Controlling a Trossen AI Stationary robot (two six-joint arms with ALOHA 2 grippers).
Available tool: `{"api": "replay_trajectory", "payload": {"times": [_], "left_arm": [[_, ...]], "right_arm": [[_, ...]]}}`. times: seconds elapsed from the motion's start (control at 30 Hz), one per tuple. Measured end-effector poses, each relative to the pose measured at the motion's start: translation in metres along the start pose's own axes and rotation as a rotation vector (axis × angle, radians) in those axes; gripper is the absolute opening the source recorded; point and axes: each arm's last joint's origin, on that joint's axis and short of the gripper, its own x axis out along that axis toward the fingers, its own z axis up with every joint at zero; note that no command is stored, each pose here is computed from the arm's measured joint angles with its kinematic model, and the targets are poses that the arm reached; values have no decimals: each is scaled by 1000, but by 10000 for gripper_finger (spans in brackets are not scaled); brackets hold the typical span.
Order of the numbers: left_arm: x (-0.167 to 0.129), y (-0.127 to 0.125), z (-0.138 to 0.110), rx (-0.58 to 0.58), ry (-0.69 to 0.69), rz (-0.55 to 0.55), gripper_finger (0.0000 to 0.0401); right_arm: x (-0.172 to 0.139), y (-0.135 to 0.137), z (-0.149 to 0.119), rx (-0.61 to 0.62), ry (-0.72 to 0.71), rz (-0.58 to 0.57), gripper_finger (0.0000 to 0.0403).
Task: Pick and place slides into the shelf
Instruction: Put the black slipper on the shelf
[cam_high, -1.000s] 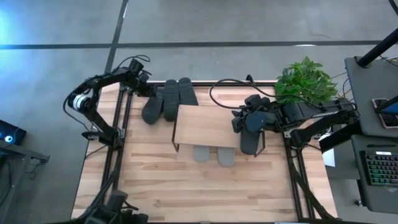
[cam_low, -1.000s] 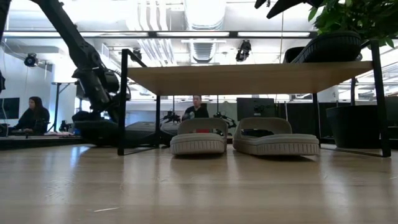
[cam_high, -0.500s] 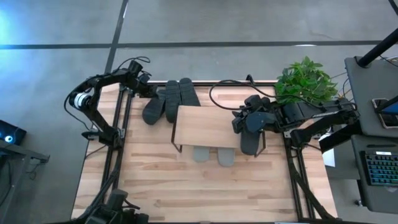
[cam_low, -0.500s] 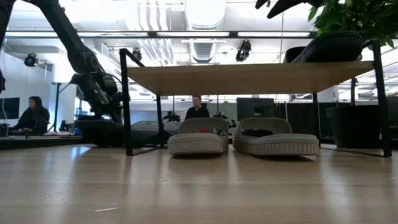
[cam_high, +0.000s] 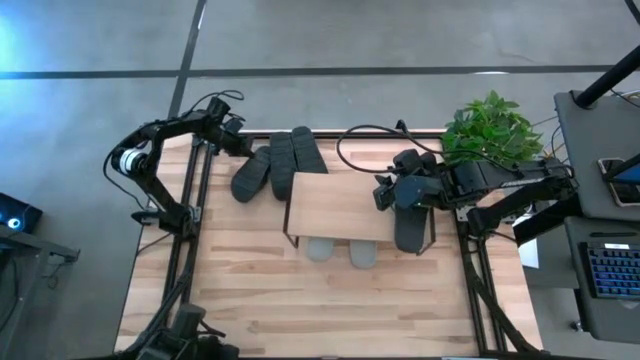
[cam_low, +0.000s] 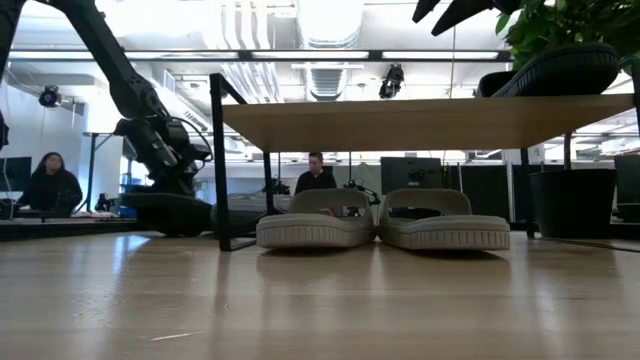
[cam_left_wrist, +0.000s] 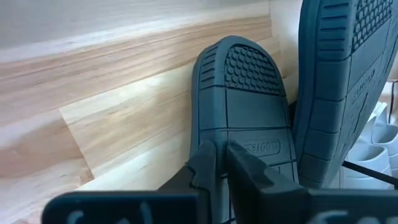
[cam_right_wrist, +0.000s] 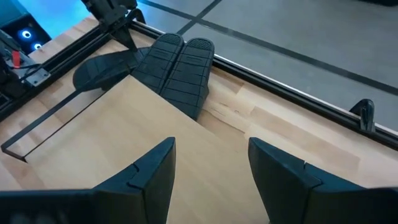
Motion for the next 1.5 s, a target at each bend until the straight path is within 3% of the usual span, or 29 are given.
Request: {"api": "replay_trajectory", "payload": {"times": [0.23,0.5,0.73,0.83,0.93,1.13,1.27,1.5], "left_arm": [[-11,-8,1,9,-11,24,2],[-64,-45,5,84,-125,64,3],[-114,-80,-17,147,-232,121,1],[-119,-85,-31,142,-220,129,1],[-116,-92,-48,160,-167,217,0],[-113,-127,-93,493,-83,474,30],[-119,-153,-126,725,-128,528,71],[-103,-172,-176,784,-27,594,137]], "right_arm": [[0,0,0,-16,3,2,194],[0,0,0,-46,3,2,194],[0,0,0,-83,5,4,194],[0,0,0,-92,5,4,194],[0,0,0,-111,7,5,194],[0,1,-1,-137,42,38,194],[0,1,-2,-140,63,58,194],[0,0,-4,-157,77,44,194]]}}
